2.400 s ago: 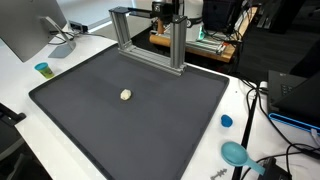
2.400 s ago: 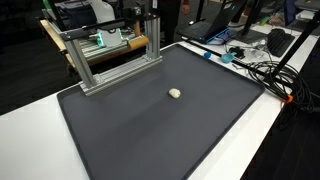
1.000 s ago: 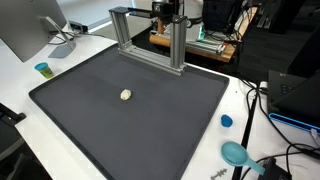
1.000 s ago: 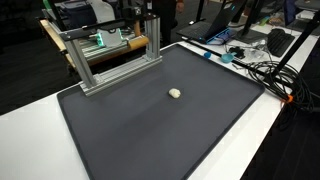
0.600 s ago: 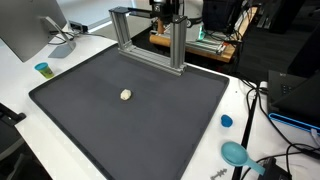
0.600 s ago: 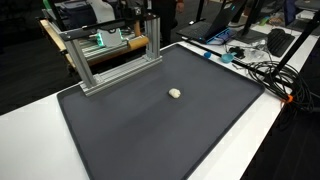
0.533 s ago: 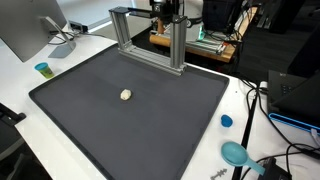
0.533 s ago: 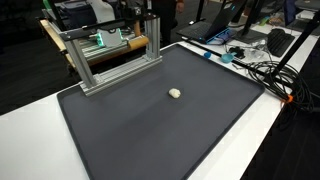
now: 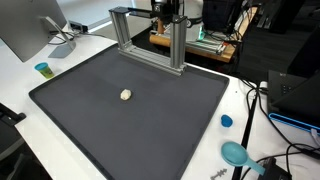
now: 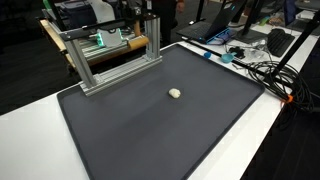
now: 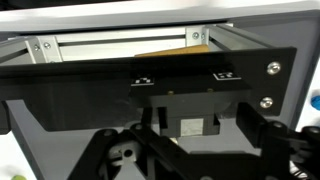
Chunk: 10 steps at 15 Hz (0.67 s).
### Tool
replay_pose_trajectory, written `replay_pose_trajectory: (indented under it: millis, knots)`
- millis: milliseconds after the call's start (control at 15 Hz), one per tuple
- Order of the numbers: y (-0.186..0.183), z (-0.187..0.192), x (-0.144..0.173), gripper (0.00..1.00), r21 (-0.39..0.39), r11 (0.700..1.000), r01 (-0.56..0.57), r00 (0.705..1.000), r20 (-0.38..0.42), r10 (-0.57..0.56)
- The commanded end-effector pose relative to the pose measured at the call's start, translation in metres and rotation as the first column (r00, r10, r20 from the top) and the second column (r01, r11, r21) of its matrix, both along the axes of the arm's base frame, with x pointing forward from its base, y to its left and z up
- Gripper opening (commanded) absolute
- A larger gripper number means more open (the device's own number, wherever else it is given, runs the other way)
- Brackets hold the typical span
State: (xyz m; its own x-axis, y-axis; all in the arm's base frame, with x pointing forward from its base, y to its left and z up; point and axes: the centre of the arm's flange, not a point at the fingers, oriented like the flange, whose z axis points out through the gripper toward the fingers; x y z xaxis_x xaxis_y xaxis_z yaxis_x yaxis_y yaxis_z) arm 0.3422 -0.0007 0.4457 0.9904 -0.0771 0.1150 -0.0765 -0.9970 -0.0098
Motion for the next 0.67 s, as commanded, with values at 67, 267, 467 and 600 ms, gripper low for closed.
replay_pose_trajectory:
  millis: [67, 267, 467, 600]
  knots:
    - [-0.0006, -0.005, -0.0173, 0.83, -0.007, 0.999, -0.045, 0.999, 0.03, 0.045]
    - [0.0011, -0.0052, -0.0208, 0.83, -0.023, 0.998, -0.058, 0.997, 0.039, 0.059]
    - [0.0044, -0.0049, -0.0212, 0.8, -0.036, 0.998, -0.05, 0.997, 0.053, 0.052]
    - [0.0075, -0.0047, -0.0196, 0.76, -0.047, 0.998, -0.044, 0.997, 0.062, 0.047]
